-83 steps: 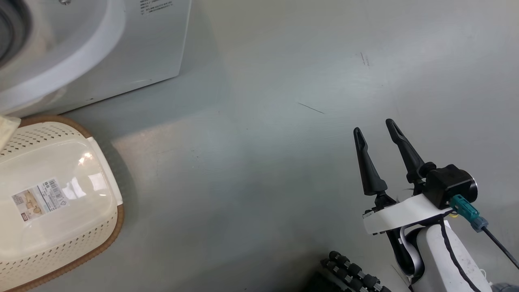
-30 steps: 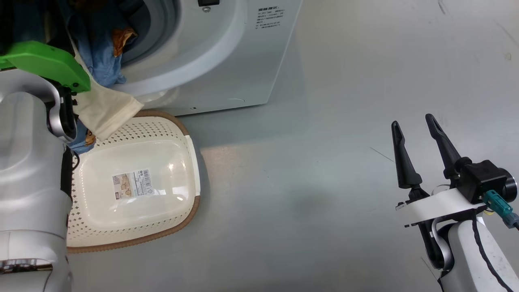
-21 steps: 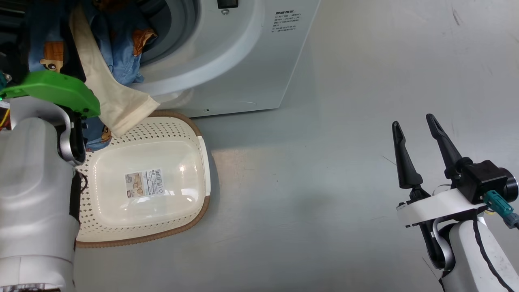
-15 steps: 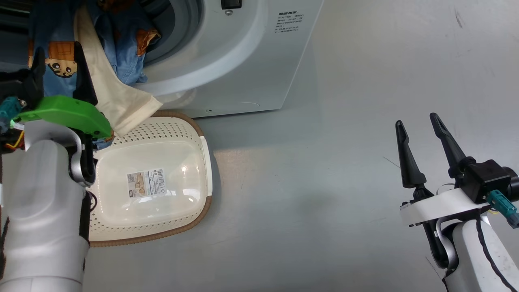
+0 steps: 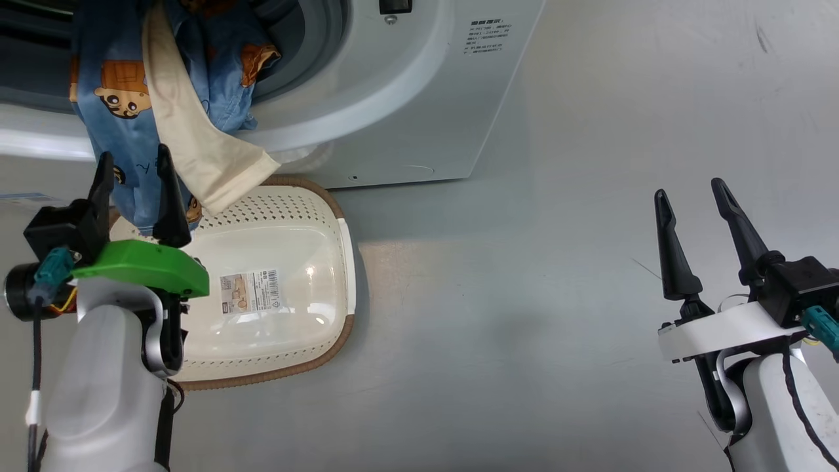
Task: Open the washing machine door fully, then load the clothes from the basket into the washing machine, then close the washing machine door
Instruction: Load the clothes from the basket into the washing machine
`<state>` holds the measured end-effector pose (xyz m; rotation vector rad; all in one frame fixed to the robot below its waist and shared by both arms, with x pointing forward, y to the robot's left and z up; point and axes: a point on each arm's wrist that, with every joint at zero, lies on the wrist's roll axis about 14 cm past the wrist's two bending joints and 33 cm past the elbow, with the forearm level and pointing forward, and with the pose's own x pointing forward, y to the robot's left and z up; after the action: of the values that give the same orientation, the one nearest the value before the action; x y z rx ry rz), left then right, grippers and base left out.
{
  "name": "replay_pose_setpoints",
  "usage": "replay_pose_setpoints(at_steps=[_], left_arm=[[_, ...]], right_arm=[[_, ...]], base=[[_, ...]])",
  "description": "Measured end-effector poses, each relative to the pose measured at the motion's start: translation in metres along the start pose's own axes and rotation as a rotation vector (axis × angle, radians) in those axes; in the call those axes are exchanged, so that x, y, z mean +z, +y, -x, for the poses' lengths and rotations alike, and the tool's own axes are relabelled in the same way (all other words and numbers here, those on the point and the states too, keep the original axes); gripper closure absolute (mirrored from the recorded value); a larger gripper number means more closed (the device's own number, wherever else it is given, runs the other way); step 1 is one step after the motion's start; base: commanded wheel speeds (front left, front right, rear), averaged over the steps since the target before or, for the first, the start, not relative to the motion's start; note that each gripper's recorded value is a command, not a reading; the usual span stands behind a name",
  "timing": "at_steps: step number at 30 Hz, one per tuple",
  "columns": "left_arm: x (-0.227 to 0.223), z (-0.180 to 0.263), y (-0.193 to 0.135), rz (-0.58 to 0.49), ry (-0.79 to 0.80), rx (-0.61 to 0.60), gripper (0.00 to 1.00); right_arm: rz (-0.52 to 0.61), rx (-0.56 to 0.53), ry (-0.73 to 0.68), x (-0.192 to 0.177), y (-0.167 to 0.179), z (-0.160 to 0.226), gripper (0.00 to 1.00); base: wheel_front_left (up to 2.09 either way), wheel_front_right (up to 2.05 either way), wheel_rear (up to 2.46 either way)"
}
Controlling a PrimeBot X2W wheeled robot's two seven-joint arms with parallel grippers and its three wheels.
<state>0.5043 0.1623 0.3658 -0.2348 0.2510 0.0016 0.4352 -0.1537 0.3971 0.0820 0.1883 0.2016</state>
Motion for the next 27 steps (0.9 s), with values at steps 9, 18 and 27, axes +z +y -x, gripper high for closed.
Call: replay_pose_setpoints(at_steps=[9, 18, 27], left_arm=[[-0.011, 0.032, 0.014, 0.023, 0.020, 0.059, 0.00], [-0.015, 0.054, 0.013, 0.043, 0.022, 0.066, 0.00], [-0.009, 0.066, 0.008, 0.049, 0.004, 0.054, 0.00]], right_arm=[[0.000, 0.020, -0.014, 0.005, 0.007, -0.001, 0.00], [0.000, 0.026, -0.018, 0.007, 0.009, -0.001, 0.00], [-0.001, 0.023, -0.012, 0.005, 0.009, 0.004, 0.00]], base=[[0.00, 0.00, 0.00], [0.00, 0.00, 0.00], [0.00, 0.00, 0.00]])
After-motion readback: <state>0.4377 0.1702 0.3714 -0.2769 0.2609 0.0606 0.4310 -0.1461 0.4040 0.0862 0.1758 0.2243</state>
